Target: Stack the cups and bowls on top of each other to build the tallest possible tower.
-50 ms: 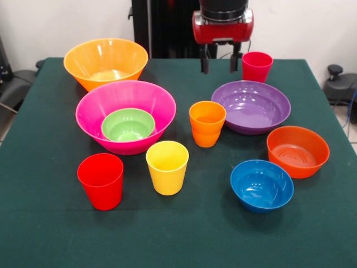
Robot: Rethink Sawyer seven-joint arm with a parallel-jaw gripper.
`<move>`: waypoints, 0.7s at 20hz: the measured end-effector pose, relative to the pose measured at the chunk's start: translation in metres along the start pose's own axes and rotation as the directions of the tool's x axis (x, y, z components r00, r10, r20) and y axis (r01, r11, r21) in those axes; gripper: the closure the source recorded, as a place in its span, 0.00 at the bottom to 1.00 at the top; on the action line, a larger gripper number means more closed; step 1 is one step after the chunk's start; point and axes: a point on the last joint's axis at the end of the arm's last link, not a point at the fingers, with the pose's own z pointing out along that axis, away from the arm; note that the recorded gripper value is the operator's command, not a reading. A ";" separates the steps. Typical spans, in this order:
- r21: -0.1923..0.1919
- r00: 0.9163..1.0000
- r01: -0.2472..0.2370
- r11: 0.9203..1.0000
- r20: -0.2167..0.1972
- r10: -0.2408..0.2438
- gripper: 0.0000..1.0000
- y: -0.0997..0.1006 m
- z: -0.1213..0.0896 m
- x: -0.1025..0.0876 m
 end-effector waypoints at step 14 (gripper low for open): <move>0.000 0.997 -0.047 0.999 -0.056 0.047 0.00 -0.017 0.042 -0.001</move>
